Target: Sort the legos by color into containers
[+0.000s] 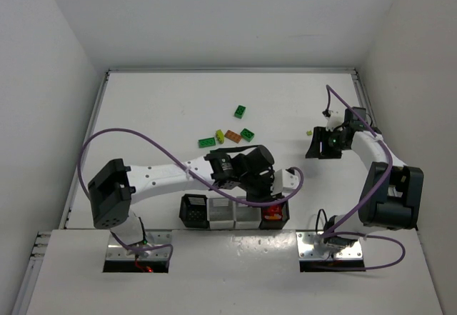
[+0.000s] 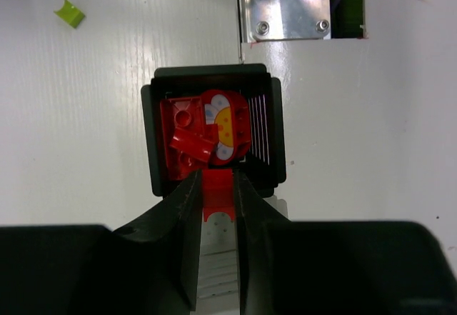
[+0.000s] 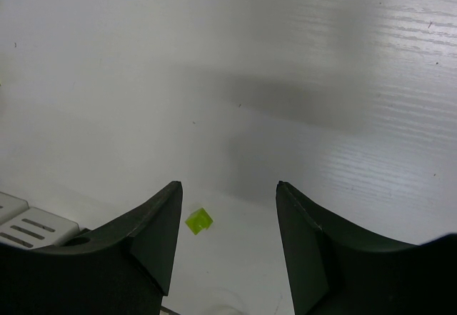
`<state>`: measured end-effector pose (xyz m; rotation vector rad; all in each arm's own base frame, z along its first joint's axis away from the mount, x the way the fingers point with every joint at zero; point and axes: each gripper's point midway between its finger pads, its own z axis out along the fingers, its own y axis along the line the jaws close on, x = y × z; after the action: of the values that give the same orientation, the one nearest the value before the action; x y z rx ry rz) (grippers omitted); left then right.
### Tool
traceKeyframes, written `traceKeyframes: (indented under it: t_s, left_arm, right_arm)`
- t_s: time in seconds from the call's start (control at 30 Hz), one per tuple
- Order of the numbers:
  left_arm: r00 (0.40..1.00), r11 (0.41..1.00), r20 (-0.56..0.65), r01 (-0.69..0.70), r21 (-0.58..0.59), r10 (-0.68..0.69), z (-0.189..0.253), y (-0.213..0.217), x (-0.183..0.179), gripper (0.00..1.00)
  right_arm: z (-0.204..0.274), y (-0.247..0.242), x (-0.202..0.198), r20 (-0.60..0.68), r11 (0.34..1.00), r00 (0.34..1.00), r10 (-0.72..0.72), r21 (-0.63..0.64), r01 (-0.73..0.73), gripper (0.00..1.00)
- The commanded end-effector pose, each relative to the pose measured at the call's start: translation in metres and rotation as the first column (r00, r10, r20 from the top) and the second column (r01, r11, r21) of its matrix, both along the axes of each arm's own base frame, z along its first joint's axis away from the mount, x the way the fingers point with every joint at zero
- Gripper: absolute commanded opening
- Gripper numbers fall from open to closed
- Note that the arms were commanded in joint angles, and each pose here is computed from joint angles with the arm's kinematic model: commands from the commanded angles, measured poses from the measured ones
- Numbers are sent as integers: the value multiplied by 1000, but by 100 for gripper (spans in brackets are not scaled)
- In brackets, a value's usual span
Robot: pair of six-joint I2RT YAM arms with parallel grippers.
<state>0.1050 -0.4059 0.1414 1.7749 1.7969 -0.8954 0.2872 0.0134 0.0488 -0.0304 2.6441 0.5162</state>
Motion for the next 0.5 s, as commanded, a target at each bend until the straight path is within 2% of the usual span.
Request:
traceKeyframes:
  t_s: [0.0, 0.17, 0.3, 0.33, 0.4, 0.43, 0.47]
  left_arm:
    - [1000, 997, 4, 10, -80, -10, 24, -19, -2, 7]
    - [1000, 997, -13, 10, -71, -11, 20, -22, -3, 18]
    - [1000, 997, 2, -16, -71, 16, 22, -25, 3, 30]
    - [1000, 997, 3, -31, -67, 31, 22, -25, 5, 45]
    - [997, 995, 33, -72, -65, 75, 24, -26, 14, 59]
    - [995, 995, 43, -83, -62, 86, 24, -25, 17, 70]
    - [994, 994, 55, -96, -58, 99, 23, -25, 20, 74]
  right_arm:
    - [3, -1, 6, 37, 1000, 999, 9, -2, -9, 56]
    - [3, -1, 6, 37, 1000, 999, 9, -2, -9, 56]
    - [3, -4, 6, 37, 1000, 999, 0, -2, 1, 56]
    - [3, -4, 6, 37, 1000, 999, 0, -2, 1, 56]
    - [3, -4, 6, 37, 1000, 999, 0, -2, 1, 56]
    - [3, -4, 6, 37, 1000, 999, 0, -2, 1, 56]
    - [3, -6, 8, 44, 1000, 999, -4, -12, 4, 56]
